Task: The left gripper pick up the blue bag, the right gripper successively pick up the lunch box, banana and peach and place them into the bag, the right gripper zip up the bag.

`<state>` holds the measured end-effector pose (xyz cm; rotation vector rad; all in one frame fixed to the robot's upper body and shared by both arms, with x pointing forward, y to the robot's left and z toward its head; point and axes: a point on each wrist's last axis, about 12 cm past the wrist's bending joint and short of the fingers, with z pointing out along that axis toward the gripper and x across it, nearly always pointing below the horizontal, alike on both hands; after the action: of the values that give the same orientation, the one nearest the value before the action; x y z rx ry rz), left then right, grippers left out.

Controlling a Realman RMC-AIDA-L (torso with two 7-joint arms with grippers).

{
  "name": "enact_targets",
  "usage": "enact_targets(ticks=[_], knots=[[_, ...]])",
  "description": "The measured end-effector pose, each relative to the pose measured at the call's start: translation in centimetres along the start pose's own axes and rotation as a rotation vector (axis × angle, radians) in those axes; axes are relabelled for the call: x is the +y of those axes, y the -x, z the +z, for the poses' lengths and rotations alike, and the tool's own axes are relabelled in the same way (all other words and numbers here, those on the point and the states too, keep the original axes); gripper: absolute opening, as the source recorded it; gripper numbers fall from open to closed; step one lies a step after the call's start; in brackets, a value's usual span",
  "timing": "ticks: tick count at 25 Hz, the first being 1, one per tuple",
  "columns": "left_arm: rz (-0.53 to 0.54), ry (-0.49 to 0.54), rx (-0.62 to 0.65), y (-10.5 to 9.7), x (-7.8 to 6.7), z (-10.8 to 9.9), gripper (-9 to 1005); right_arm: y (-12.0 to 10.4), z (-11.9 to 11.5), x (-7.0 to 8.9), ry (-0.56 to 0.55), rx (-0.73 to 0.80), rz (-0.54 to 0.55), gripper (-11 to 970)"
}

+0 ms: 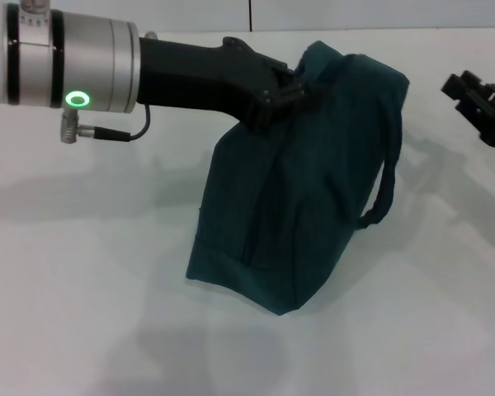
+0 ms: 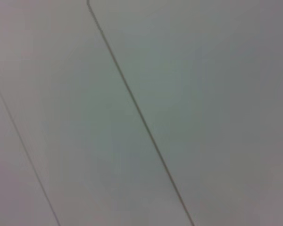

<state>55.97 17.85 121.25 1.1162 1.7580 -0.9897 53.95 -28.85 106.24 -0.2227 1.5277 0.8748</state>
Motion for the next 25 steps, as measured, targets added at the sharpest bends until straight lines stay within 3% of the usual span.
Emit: enact_targets(ticks=[4,8,12,16,20,25], knots=[[-0.024,0.032,-0.018,-0.5,0.9,0.5,39,-0.1,-1.3,-0.2,-0.025,-0.021,0.004,359],[-0.087,0.084,-0.047,-1.0,2.2,0.4,42,-0.3,-2.0,-0.3,-0.039,-0.020,0.008,436],[-0.117,0.101,-0.087,-1.3,2.5,-0.2,56,-0.4,-2.2,-0.2,-0.038,-0.021,0.010,514],[-0.119,0.106,-0.107,-1.8,2.5,-0.7,281,-0.3,-2.5,-0.2,-0.031,-0.034,0.009,591],[-0.100,0.115,-0.140,-2.4,2.2,-1.6,465,0.2,-2.9,-0.2,-0.011,-0.054,-0.001,773],[-0.047,0.136,-0.222,-3.5,1.5,-4.1,585,1.3,-3.6,0.1,0.058,-0.078,-0.024,855]])
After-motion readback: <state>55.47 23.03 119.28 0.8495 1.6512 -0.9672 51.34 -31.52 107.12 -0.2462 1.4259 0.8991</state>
